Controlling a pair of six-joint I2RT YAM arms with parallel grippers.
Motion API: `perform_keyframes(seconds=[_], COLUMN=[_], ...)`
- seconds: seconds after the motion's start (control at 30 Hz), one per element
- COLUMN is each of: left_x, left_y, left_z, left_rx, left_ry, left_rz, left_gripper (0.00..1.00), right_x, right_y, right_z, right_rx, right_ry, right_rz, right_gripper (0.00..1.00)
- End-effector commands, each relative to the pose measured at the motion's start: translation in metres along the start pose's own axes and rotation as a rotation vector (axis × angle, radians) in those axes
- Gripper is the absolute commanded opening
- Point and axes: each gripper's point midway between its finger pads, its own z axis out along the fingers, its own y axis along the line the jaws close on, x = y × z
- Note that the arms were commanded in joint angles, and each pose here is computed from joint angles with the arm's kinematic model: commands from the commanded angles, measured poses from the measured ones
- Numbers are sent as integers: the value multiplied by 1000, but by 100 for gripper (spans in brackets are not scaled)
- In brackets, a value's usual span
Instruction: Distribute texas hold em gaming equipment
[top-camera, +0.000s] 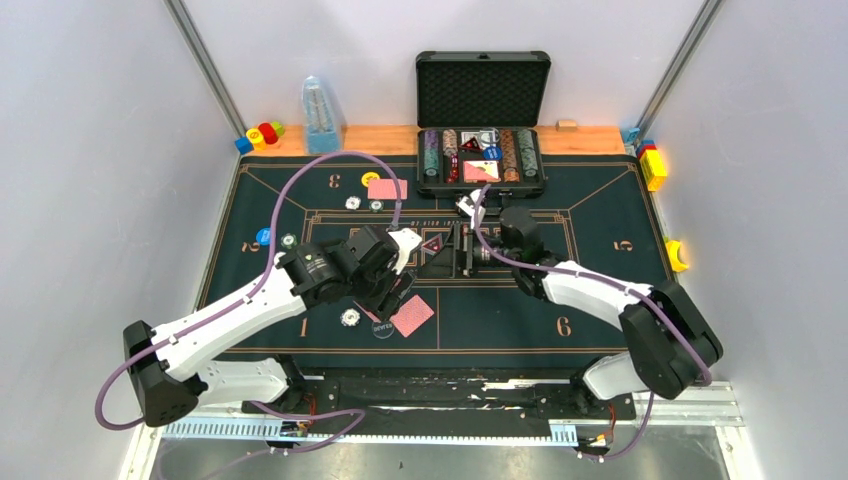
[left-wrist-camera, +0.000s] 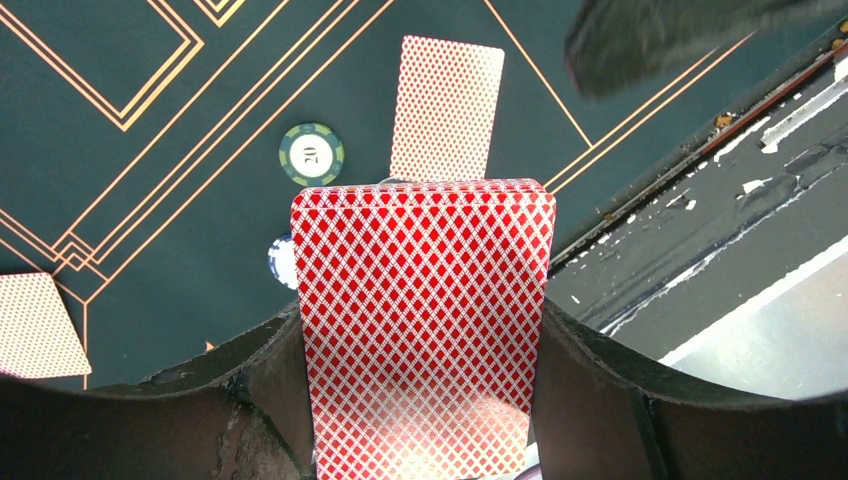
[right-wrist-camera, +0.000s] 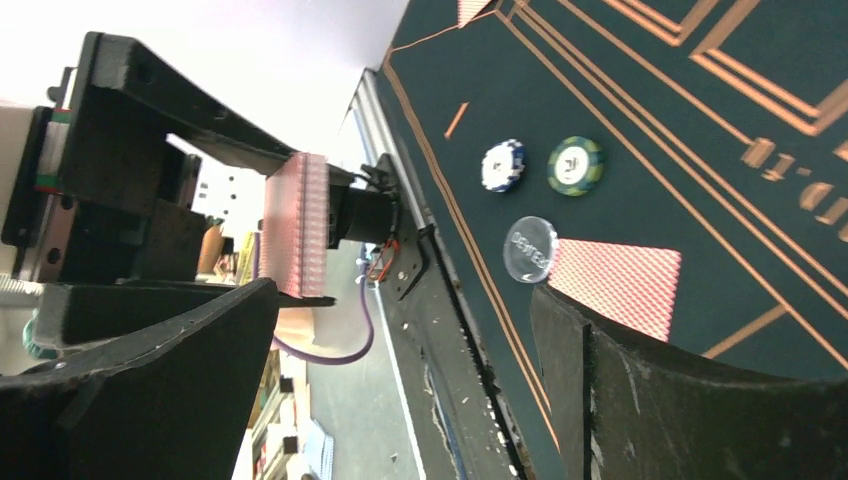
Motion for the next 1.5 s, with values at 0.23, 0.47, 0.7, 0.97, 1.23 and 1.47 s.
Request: perform_keyframes(seconds=[0.23, 0.47, 0.7, 0.97, 1.23, 1.47], left_x=[-14, -15, -16, -15, -15, -14], left_y=[-8, -8, -8, -7, -8, -8], left_z=[-2, -3, -3, -3, -4, -3], left_rx=[43, 45, 42, 40, 44, 43], left_ry=[-47, -55, -57, -57, -60, -55], left_rz=[20, 21, 21, 19, 21, 21], left_gripper=[0, 0, 0, 0, 0, 0], right_x=[-2, 22, 43, 35, 16, 11], right_y=[46, 55, 47, 30, 29, 44], right_z=[42, 61, 67, 61, 44, 36], right_rx=[-193, -270, -267, -136, -69, -92], right_ry=[80, 195, 264, 214, 139, 126], right_rz=[-66, -44, -8, -11, -44, -87], right_gripper=[100, 99, 96, 90, 84, 77])
